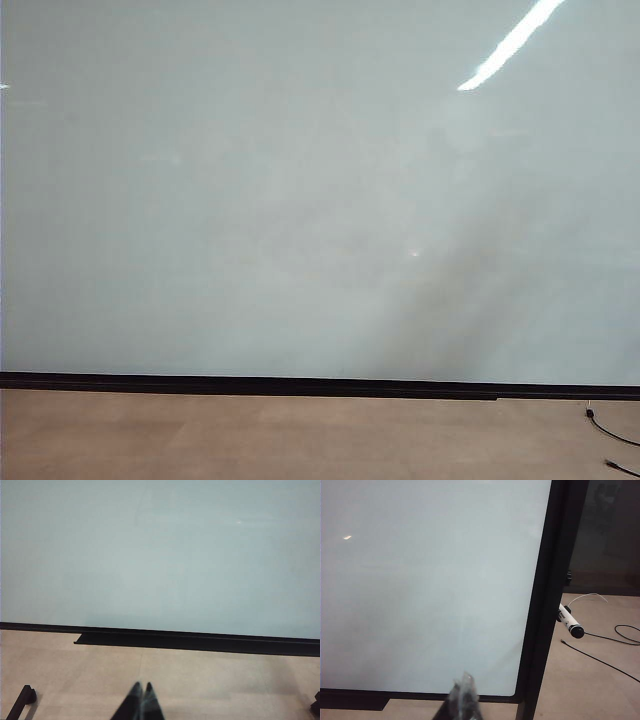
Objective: Pick up the pen on the shelf to the right of the whiteboard and write the letter A.
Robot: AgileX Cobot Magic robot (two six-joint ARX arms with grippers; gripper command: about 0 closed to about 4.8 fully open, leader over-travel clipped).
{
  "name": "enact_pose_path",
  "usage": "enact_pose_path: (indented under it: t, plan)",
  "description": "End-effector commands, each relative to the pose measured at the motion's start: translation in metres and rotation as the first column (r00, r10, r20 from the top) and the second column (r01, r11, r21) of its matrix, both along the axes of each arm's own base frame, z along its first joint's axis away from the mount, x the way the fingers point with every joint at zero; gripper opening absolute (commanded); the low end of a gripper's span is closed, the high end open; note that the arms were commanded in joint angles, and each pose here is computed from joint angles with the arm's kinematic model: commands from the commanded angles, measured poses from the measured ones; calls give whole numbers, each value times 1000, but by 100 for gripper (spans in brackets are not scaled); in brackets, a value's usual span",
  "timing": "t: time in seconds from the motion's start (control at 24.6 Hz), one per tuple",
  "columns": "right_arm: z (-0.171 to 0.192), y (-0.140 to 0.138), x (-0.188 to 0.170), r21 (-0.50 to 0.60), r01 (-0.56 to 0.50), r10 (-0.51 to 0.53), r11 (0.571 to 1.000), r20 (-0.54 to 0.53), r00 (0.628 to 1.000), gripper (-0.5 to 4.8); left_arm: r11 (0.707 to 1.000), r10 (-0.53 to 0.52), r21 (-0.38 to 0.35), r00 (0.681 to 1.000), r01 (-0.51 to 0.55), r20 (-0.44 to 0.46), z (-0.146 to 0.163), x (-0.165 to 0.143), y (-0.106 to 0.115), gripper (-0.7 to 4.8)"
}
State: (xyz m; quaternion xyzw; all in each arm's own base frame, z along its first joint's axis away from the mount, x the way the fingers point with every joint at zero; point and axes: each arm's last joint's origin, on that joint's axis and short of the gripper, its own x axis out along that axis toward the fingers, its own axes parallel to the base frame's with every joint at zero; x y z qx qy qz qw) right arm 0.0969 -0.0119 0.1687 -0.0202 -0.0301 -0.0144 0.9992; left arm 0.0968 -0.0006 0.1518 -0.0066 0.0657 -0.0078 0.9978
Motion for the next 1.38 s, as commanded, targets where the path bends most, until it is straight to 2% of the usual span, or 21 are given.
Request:
enact_pose_path:
  t: [0.04, 0.45, 0.49, 0.57, 0.69, 0.73, 0.89, 0.93, 0.97, 1.01, 1.06, 1.1, 1.14, 1.38]
  plan:
    - [4, 0, -1, -1, 1, -1, 1000, 23, 1000, -5, 1000, -1, 4, 1000, 1, 9, 2, 0, 0, -5]
    - [4, 0, -1, -1, 3, -3, 1000, 23, 1000, -6, 1000, -1, 4, 1000, 1, 9, 2, 0, 0, -5]
    - [3, -1, -1, 0, 19, -19, 1000, 22, 1000, -6, 1000, -1, 4, 1000, 1, 9, 2, 0, 0, -5]
    - [1, -4, -1, 10, 144, -144, 990, -3, 990, -6, 1000, -1, 4, 1000, 1, 9, 2, 0, 0, -5]
    - [-2, -8, -2, 15, 274, -273, 962, -29, 961, -6, 1000, -1, 4, 1000, 1, 9, 2, 0, 0, -4]
    - [-2, -9, -2, 15, 297, -296, 955, -34, 954, -5, 1000, -1, 4, 1000, 1, 9, 2, 0, 0, -5]
    - [-2, -8, -2, 15, 284, -284, 959, -36, 958, -5, 1000, -1, 4, 1000, 1, 9, 2, 0, 0, -4]
    - [-2, -8, -2, 15, 285, -284, 958, -36, 958, 12, 1000, -1, 4, 1000, 1, 9, 2, 0, 0, -4]
    - [-2, -8, -2, 15, 285, -284, 958, -36, 958, 56, 1000, -1, 4, 1000, 1, 9, 2, 0, 0, -4]
    - [-2, -8, -2, 15, 285, -284, 958, -37, 958, 145, 1000, -1, 4, 1000, 1, 9, 2, 0, 0, -5]
    - [-3, -8, -2, 14, 285, -284, 958, -39, 958, 362, 1000, -1, 4, 1000, 1, 9, 2, 0, 0, -4]
    - [-3, -8, -2, 14, 285, -284, 958, -41, 958, 428, 1000, -1, 4, 1000, 1, 9, 2, 0, 0, -5]
    - [-3, -8, -2, 13, 285, -284, 958, -49, 957, 444, 1000, -1, 4, 1000, 1, 9, 2, 0, 0, -5]
    - [-4, -8, -2, 18, 286, -284, 958, -57, 957, 430, 1000, -1, 4, 1000, 1, 9, 2, 0, 0, -4]
